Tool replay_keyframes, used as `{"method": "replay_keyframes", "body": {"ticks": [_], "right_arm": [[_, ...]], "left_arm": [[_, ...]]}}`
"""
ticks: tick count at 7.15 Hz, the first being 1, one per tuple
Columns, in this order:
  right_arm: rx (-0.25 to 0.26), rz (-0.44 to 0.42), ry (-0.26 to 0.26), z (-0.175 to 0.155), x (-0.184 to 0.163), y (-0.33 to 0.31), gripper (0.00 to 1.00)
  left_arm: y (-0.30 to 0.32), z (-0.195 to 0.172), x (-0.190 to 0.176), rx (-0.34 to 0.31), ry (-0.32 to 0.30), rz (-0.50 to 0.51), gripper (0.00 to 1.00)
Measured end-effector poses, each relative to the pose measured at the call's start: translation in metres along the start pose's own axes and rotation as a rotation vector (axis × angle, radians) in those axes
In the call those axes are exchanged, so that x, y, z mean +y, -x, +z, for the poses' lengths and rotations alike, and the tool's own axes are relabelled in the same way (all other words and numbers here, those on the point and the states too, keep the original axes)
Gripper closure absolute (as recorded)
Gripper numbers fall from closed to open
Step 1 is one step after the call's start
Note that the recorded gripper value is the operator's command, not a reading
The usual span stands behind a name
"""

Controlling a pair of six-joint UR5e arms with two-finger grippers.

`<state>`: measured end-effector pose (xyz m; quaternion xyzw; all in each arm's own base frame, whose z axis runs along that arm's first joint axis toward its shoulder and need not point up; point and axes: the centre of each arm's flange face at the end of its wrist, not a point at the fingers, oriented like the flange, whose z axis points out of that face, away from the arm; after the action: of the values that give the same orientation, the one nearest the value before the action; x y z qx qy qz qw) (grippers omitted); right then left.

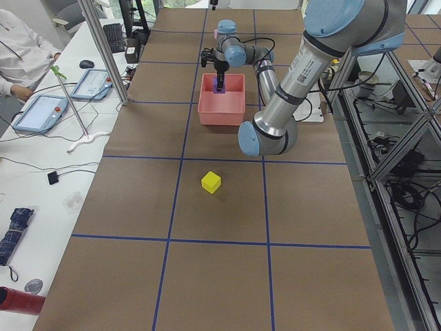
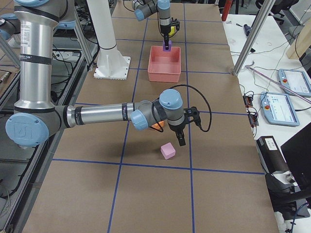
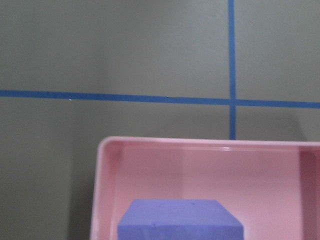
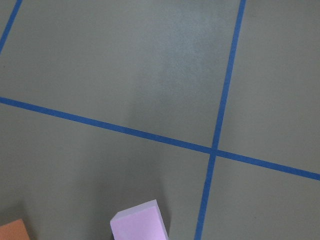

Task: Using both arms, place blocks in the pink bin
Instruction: 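Drop the purple cube into the pink bin while the right gripper reaches out, then grasp the orange cube with the right gripper while the left gripper moves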

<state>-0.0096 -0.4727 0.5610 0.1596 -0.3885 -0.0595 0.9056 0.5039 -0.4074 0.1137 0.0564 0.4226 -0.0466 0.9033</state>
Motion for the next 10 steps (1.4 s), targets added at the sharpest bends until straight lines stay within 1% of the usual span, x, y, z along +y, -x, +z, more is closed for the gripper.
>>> {"method": "replay_keyframes", "body": {"ticks": [1, 2, 3, 4, 5, 6, 7, 8, 10], "right_arm": [[-0.027, -0.039, -0.016, 0.010, 0.004, 0.016, 0.00], [-0.071, -0.079, -0.026, 0.016, 0.013, 0.027, 0.00], [-0.141, -0.118, -0.033, 0.017, 0.028, 0.035, 0.00], [-0.195, -0.155, -0.037, 0.019, 0.042, 0.041, 0.00], [-0.219, -0.193, -0.027, 0.027, 0.053, 0.050, 0.00], [-0.212, -0.229, -0.008, 0.041, 0.059, 0.065, 0.00], [-0.193, -0.253, 0.012, 0.057, 0.063, 0.080, 0.00], [-0.171, -0.254, 0.029, 0.072, 0.066, 0.100, 0.00], [-0.120, -0.219, 0.044, 0.100, 0.074, 0.153, 0.00]], "left_arm": [[-0.013, 0.006, 0.018, -0.005, -0.010, 0.011, 0.00], [-0.017, 0.000, 0.024, 0.004, -0.027, 0.035, 0.00], [-0.005, -0.015, 0.022, 0.013, -0.045, 0.089, 0.00], [0.029, -0.028, 0.011, -0.008, -0.066, 0.166, 0.00], [0.079, -0.037, -0.012, -0.045, -0.076, 0.241, 0.00], [0.132, -0.043, -0.039, -0.082, -0.063, 0.306, 0.00], [0.170, -0.048, -0.058, -0.107, -0.054, 0.342, 0.00], [0.188, -0.051, -0.067, -0.120, -0.050, 0.354, 0.00], [0.197, -0.052, -0.071, -0.126, -0.049, 0.353, 0.00]]}}
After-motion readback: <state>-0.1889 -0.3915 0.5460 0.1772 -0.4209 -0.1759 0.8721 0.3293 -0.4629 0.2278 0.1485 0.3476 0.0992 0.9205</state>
